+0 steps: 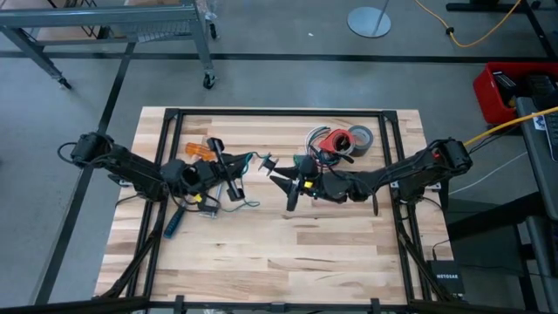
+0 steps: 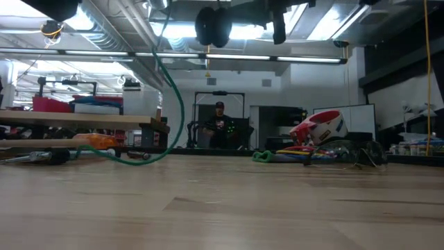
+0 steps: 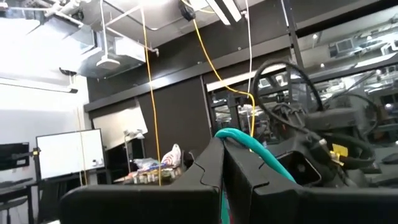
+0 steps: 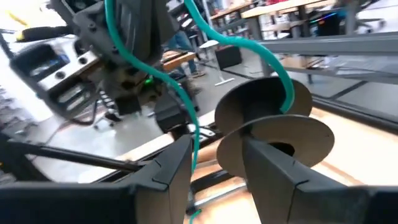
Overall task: Coil cords
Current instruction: Uncoil the green wire from the spool
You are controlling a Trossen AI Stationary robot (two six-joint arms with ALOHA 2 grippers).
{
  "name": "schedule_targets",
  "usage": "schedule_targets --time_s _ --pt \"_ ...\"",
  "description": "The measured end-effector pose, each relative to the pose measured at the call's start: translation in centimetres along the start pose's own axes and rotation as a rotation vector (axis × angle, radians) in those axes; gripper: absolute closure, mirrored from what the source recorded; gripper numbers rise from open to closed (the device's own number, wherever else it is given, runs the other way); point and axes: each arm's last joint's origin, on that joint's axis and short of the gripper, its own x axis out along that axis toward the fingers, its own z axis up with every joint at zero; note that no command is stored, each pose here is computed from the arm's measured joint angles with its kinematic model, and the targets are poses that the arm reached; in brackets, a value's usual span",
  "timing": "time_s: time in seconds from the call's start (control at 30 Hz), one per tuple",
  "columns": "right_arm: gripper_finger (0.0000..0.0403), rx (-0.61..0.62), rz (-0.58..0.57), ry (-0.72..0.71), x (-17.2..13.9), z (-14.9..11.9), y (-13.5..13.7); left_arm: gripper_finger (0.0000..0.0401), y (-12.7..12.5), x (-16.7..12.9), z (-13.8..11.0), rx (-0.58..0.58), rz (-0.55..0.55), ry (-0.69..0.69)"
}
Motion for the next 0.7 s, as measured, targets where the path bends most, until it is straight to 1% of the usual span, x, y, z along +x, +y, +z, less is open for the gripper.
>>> schedule_targets --time_s 0.17,0.27,0.43,0.6,0.7 --pt "0.0257 -0.056 -0.091 0.059 0.32 0.34 0.15 0.0401 0.09 0.19 -0.47 -0.012 0.007 0.012" --pt "0.0257 -0.073 -0.105 0.083 0.36 0.36 0.18 0.0401 0.09 0.19 -0.45 -0.004 0.008 0.011" --pt "0.0257 -0.076 -0.115 0.098 0.34 0.19 0.08 0.0401 0.09 0.18 -0.43 0.003 0.008 0.009" --pt "0.0257 -0.083 -0.218 0.114 0.20 -0.29 -0.45 0.0401 -0.08 0.09 -0.37 0.001 0.000 0.010" --pt "0.0257 -0.085 -0.228 0.113 0.19 -0.31 -0.51 0.0401 -0.14 0.06 -0.36 -0.002 -0.003 0.010"
